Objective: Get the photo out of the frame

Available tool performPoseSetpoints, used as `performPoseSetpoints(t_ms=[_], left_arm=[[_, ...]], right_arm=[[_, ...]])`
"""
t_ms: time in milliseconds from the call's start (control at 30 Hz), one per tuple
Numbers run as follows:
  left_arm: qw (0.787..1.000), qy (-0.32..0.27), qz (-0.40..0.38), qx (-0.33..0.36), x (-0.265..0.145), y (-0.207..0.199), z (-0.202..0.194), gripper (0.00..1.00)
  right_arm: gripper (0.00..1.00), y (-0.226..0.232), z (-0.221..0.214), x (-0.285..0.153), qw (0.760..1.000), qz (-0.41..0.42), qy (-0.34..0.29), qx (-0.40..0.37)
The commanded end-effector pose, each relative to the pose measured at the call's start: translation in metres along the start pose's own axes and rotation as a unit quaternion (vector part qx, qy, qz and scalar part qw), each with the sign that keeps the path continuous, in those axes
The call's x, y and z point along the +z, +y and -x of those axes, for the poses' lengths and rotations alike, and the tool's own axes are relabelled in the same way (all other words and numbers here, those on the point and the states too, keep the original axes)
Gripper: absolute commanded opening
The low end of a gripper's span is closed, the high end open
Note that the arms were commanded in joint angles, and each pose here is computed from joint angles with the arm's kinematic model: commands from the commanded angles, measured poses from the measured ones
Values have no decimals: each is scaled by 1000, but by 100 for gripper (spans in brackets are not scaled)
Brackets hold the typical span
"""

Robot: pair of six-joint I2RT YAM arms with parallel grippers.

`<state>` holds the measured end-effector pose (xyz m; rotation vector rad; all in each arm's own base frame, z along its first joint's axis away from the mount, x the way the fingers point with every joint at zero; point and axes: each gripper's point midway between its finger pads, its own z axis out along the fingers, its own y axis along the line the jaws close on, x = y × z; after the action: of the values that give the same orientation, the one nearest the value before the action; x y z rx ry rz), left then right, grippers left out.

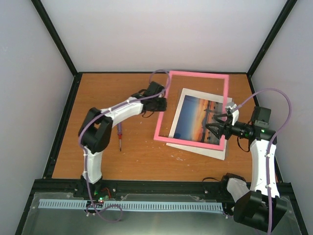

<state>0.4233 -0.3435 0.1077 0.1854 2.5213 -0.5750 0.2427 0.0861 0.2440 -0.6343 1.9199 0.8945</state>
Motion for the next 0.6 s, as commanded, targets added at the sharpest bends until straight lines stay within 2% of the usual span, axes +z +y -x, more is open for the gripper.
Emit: performPoseSetpoints(t_ms=[0, 300, 567], left_arm=[[995, -86, 14, -38, -48, 49, 48, 1], [986, -115, 88, -86, -59, 160, 52, 1], [982, -116, 104, -111, -44, 218, 54, 1]], right_arm=[[82, 17, 9, -3, 999, 32, -16, -24], [82, 12, 6, -1, 999, 28, -12, -15], [82, 10, 5, 0, 1000, 25, -11, -15]])
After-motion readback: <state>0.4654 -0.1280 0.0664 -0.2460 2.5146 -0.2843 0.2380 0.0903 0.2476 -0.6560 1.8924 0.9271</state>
